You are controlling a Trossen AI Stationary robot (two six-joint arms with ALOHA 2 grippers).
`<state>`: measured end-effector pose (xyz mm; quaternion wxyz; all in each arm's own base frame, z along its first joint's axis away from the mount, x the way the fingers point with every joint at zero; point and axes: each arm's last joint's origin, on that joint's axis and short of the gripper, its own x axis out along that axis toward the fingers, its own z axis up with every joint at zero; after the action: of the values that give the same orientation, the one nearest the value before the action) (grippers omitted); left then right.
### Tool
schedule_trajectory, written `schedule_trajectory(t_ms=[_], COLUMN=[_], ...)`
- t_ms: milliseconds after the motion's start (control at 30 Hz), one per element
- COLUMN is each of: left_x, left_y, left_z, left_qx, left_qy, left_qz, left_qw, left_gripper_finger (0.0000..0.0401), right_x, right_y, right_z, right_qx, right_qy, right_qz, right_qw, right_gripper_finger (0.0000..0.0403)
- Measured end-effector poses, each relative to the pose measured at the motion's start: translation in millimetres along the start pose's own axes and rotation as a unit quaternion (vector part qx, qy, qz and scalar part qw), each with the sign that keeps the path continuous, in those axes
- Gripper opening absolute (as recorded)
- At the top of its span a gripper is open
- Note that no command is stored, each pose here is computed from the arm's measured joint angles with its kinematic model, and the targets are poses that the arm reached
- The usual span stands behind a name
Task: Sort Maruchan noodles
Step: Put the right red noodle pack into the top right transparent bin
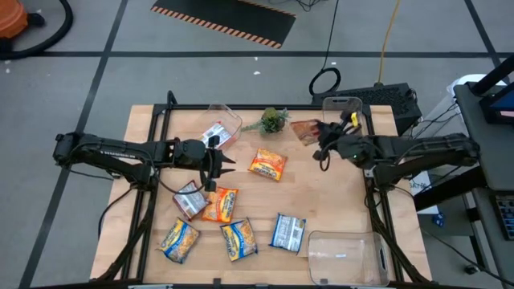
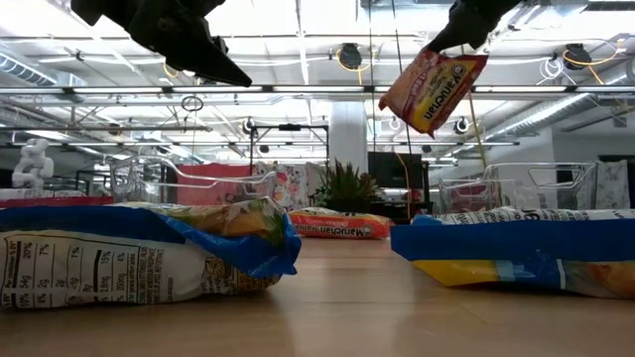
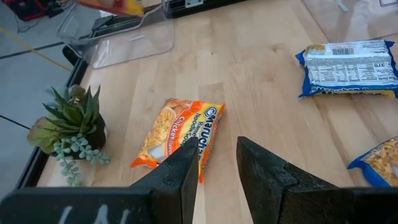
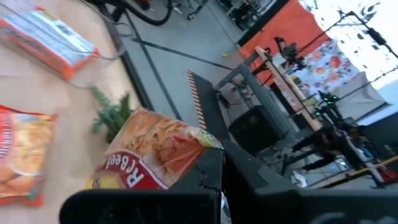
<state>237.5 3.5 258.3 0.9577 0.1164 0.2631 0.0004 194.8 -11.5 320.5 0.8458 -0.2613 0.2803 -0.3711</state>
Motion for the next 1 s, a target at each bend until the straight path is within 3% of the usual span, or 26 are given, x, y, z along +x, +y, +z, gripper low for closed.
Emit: schedule_trajectory(t_ms=[533, 1000], left_x=[0.3, 0.2], left_y=[8.7, 8.6], left_z=[-2.1, -2.1], left_qx=[-0.013, -0.030], left_qy=[0.004, 0.004], left_qz=[0.016, 0.016], left_qw=[1.000, 0.999], left_gripper_finger=[0.0115, 0.0115], right_x=[22.8, 37.1], right_y=[-45.1, -60.8], right_z=[-23.7, -46.0], right_qx=[-0.003, -0.010], right_qy=[0.089, 0.157], right_qz=[-0.092, -0.074], right_qw=[0.992, 0.985], right_gripper_finger=[0.0000, 0.0000])
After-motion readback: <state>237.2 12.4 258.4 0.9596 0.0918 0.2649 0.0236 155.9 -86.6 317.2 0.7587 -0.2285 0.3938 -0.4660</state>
